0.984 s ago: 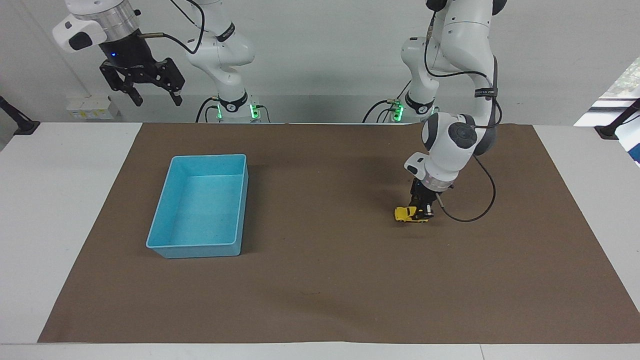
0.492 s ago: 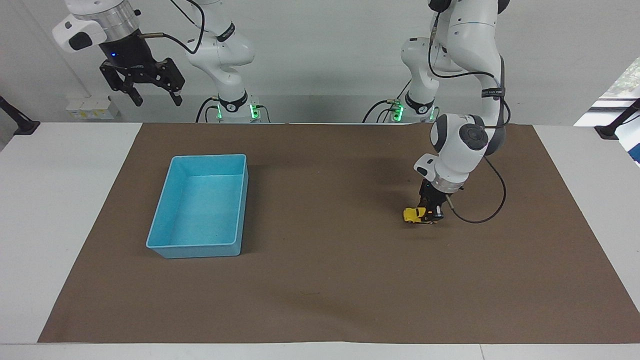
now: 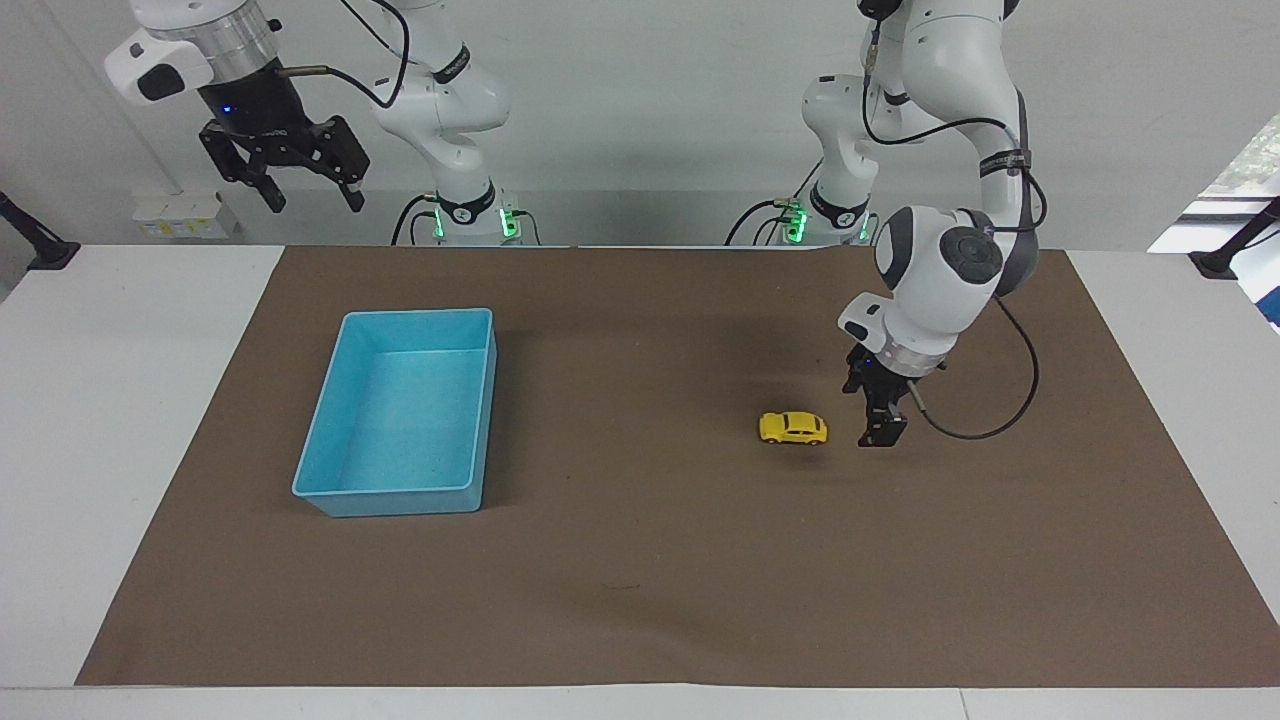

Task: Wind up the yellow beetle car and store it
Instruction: 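Release the car and withdraw the left gripper to its rest pose, then move the right gripper toward the car beside the blue box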

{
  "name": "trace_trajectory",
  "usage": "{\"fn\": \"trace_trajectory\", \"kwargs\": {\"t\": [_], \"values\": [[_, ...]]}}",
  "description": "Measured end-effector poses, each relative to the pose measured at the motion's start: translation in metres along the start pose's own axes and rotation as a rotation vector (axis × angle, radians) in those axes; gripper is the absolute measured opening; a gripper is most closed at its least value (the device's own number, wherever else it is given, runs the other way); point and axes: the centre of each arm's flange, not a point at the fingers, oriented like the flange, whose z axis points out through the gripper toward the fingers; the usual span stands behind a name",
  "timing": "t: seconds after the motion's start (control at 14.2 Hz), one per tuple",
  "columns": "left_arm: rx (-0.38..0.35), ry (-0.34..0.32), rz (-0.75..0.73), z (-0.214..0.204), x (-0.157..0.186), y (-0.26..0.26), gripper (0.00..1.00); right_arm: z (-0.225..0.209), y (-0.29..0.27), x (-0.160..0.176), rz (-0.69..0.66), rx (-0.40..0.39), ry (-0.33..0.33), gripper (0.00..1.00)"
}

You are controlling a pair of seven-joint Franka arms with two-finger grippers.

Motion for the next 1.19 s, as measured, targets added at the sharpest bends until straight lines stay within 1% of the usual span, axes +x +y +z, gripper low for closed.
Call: {"fn": "trace_trajectory", "kwargs": {"t": [0.28,0.42,0.49,0.63,0.77,0.84,0.91,0.98,1.19], "values": [[0.068,0.028,-0.397,-0.045,-0.038,-0.011,1.00,0.000,0.000,0.000,-0.001,0.000,0.000,1.00],[0.073,0.036,-0.617,-0.064,-0.060,-0.016,1.00,0.000,0.000,0.000,-0.001,0.000,0.000,1.00],[0.058,0.031,-0.736,-0.072,-0.071,-0.017,1.00,0.000,0.001,0.000,0.001,0.000,0.000,1.00],[0.022,0.000,-0.941,-0.087,-0.088,-0.020,1.00,0.000,0.007,-0.001,0.012,0.000,-0.011,1.00],[0.010,-0.051,-1.143,-0.106,-0.101,-0.022,1.00,0.001,0.007,-0.003,0.009,0.002,-0.025,1.00],[0.007,-0.064,-1.237,-0.118,-0.105,-0.023,1.00,0.001,0.004,-0.004,0.003,0.003,-0.029,1.00],[0.004,-0.071,-1.311,-0.132,-0.108,-0.024,1.00,0.001,0.000,-0.005,-0.004,0.004,-0.031,1.00],[0.000,-0.077,-1.353,-0.146,-0.110,-0.024,1.00,0.001,-0.004,-0.006,-0.015,0.005,-0.031,1.00],[-0.021,-0.102,-1.379,-0.180,-0.109,-0.021,1.00,0.001,-0.015,-0.009,-0.095,0.006,-0.033,1.00]]}}
